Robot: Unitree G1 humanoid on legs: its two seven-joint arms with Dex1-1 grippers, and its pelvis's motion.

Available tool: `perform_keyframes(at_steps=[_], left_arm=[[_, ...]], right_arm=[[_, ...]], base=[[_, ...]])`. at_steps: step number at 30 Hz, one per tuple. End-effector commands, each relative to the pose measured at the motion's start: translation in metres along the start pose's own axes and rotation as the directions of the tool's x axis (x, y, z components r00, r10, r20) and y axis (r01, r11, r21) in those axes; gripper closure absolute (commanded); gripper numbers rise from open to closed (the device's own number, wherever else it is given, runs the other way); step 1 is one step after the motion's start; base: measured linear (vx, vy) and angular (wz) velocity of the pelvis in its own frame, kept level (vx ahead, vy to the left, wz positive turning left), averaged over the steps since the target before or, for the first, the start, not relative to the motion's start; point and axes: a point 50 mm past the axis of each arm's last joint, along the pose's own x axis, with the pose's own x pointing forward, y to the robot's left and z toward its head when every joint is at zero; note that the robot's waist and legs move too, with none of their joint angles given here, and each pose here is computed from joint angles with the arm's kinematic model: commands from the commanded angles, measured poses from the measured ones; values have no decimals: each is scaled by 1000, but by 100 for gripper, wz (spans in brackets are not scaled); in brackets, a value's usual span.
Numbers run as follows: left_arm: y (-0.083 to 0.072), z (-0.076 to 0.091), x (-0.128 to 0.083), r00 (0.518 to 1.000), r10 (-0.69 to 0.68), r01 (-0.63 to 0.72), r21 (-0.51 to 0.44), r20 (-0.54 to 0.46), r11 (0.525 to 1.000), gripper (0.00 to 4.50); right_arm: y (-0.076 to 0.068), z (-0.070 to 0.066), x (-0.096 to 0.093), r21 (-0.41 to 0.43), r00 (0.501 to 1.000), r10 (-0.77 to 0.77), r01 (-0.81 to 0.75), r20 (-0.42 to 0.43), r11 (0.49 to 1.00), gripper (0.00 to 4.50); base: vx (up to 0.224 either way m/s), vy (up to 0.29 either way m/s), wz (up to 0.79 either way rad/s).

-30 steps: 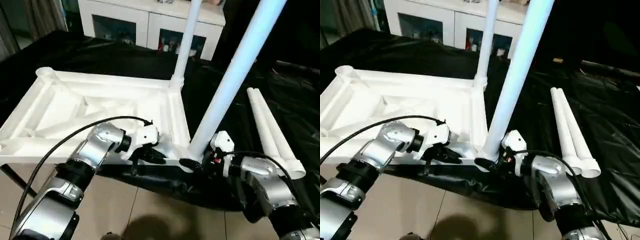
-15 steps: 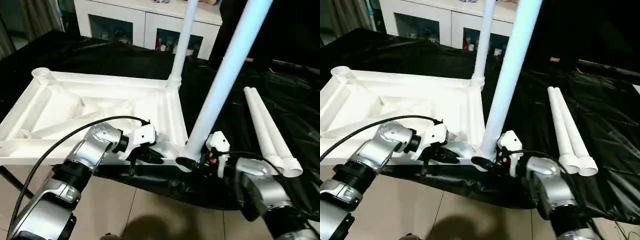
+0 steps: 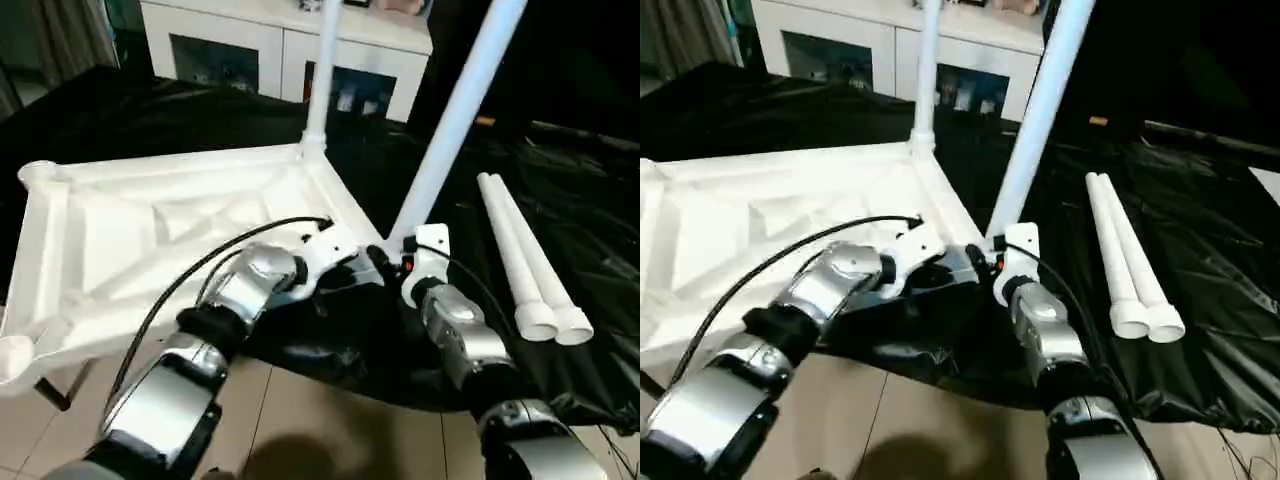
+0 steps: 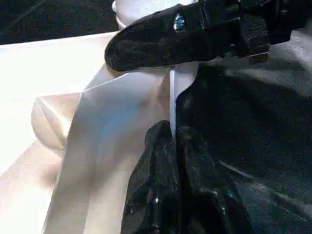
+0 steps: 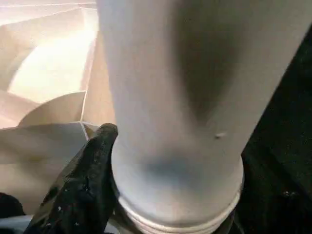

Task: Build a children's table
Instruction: Rotate leg to tighten

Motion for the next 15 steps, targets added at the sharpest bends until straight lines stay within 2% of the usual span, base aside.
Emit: perform_keyframes(at_steps=[1, 3, 8, 10, 15], left_arm=[[-4, 7, 6, 1000, -9, 9, 21, 10, 1000, 450], [-4, 5, 6, 1000, -17, 17, 30, 3, 999, 450], [-3, -5, -4, 997, -79, 79, 28, 4, 996, 450], [-5, -12, -13, 984, -175, 174, 56, 15, 983, 450], [-13, -22, -30, 938, -345, 341, 100, 25, 935, 450]], right_arm=[[6, -4, 1, 95, 999, 42, -43, 4, 995, 176], [8, -2, 0, 109, 996, 81, -83, 27, 991, 120], [-1, -1, -9, 17, 983, 176, -177, 55, 984, 74], [-10, 0, -19, -38, 959, 280, -279, 34, 960, 69], [-21, 2, -39, -112, 894, 447, -446, -14, 888, 69]], base=[[0, 0, 0], [0, 0, 0], [0, 0, 0], [0, 0, 0], [0, 0, 0]])
